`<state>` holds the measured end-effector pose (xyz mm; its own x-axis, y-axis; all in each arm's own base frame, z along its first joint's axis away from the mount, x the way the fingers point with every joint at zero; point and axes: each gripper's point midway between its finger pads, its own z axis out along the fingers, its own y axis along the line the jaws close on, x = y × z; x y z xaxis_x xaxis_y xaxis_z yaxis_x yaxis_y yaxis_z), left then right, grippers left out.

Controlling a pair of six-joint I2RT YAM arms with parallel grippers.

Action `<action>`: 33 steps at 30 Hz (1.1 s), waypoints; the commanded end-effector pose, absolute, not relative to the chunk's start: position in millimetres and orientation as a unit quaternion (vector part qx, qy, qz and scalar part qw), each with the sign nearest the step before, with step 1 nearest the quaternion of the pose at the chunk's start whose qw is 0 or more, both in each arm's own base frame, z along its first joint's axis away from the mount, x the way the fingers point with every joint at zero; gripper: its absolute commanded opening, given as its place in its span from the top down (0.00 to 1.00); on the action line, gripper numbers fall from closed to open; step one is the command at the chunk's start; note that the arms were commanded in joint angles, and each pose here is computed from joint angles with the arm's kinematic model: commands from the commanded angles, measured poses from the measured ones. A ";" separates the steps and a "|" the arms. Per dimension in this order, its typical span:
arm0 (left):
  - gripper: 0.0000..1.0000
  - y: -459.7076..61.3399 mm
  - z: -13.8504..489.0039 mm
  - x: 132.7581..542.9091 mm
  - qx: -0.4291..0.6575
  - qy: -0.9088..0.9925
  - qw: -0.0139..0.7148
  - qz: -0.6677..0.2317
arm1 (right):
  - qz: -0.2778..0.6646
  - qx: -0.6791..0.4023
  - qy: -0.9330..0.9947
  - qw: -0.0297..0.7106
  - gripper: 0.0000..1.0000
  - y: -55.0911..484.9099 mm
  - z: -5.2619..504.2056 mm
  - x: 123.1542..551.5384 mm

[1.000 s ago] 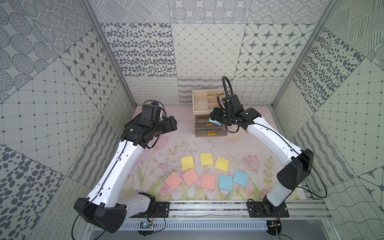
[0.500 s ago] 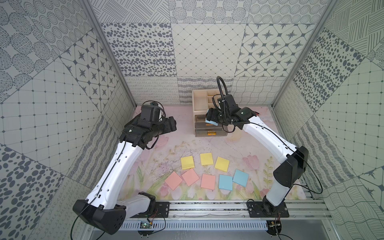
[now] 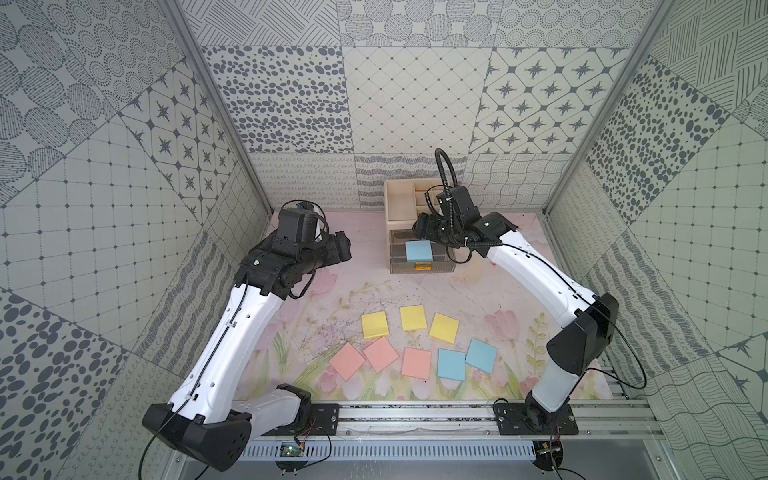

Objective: Please put the sticky notes in the drawer by color
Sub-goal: Place the sticky notes in the drawer, then pick up the sticky notes from the center of the board.

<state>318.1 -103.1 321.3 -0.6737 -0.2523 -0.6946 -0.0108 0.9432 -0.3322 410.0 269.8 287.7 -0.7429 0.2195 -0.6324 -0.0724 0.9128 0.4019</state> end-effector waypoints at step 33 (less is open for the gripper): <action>0.08 -113.2 317.7 323.0 -0.057 0.900 0.394 -0.178 | 0.026 0.262 0.949 0.173 0.01 119.3 75.5 160.3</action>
<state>316.8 -108.9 312.7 -0.7000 -0.2303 -0.6760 0.0138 0.9420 -0.3352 159.0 104.2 89.8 -0.8422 0.4029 -0.3583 0.4125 0.9094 0.0531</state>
